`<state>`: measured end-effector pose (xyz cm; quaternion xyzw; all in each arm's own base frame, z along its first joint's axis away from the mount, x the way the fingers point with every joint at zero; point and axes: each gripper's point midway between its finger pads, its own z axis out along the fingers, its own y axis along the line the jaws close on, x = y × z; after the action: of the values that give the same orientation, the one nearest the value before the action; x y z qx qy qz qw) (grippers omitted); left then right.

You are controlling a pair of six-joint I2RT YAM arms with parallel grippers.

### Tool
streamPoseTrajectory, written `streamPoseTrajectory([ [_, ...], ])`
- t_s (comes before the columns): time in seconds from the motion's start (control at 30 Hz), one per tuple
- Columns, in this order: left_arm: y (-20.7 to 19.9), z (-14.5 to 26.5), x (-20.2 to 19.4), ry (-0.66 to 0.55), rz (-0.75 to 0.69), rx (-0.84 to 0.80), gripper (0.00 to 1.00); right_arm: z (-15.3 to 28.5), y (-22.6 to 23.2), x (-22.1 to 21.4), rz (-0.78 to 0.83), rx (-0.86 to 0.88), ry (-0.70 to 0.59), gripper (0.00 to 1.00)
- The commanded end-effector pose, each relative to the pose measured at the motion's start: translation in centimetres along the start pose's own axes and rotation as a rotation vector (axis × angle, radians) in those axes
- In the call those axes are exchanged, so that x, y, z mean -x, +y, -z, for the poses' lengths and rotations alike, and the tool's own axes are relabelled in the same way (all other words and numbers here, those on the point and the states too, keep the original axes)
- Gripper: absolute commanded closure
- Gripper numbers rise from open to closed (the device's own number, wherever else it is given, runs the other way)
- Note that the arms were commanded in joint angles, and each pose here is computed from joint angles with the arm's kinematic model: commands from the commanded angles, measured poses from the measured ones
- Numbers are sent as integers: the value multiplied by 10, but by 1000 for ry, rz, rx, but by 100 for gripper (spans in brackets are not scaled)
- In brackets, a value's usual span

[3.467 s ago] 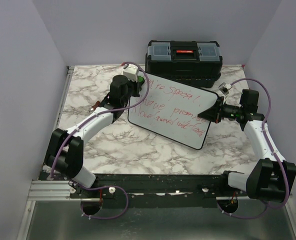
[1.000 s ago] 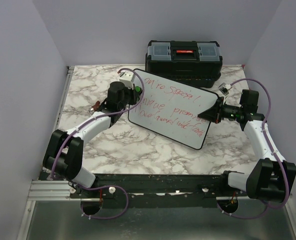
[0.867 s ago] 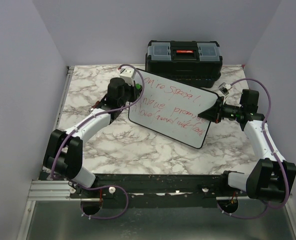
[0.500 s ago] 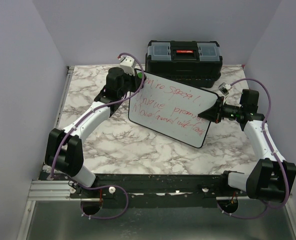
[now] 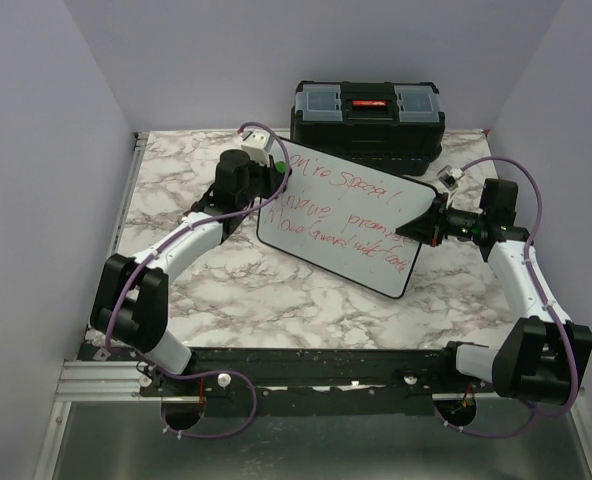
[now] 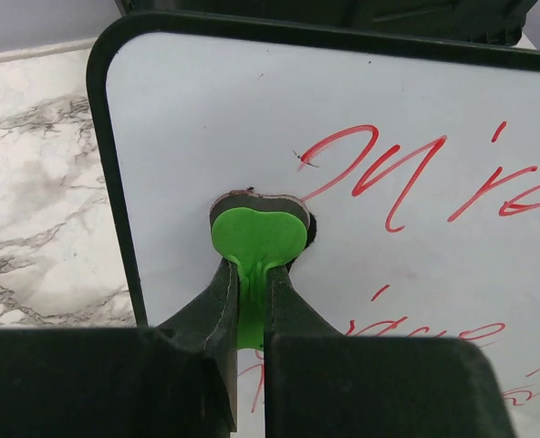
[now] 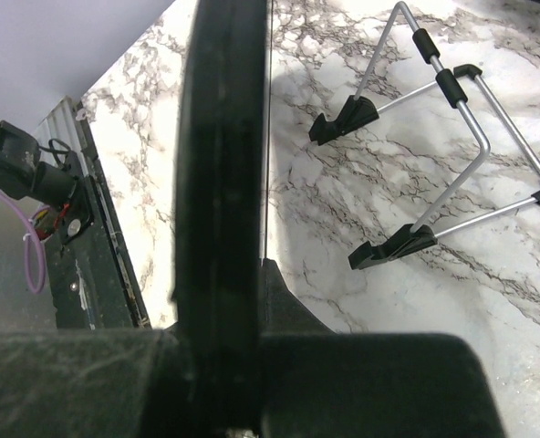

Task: Erase the whiteboard
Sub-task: Erase the whiteboard at the whiteboard stand.

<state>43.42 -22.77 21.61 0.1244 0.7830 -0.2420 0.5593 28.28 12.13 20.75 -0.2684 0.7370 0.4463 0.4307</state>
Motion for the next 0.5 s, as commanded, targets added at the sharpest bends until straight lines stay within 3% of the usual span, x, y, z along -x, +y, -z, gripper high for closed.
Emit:
streamPoseTrajectory([
  [0.0, -4, -1, -32, 86, 2, -19, 100, -2, 12, 9, 131, 69, -26, 99],
  [0.47, -18, -7, 48, -54, 5, -14, 100, -2, 12, 9, 135, 65, -27, 99],
])
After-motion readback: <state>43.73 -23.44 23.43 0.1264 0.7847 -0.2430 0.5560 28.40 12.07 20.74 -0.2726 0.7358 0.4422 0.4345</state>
